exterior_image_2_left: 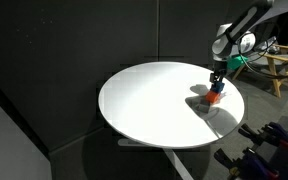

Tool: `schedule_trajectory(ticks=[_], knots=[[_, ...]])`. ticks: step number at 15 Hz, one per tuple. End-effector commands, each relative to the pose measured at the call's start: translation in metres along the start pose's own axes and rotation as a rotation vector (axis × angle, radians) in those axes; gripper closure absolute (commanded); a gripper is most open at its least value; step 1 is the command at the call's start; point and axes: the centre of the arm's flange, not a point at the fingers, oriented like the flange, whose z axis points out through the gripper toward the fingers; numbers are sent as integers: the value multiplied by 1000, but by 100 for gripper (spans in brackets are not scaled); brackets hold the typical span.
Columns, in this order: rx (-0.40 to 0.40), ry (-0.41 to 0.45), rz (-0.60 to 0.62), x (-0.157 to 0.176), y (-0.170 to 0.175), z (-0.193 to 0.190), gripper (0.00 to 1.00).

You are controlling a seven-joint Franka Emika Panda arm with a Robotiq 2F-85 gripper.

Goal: Pick up the blue block and put it on the table in between the gray and the orange block

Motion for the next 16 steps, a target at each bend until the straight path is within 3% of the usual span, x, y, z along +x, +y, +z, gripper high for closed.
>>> schedule_trajectory(ticks=[1,3,4,16], knots=[[-16,6,10,10,6,3,51],[-19,0,16,9,5,0,66],[-20,2,16,8,4,-4,68],[-39,-33,-48,-17,-15,-53,69]])
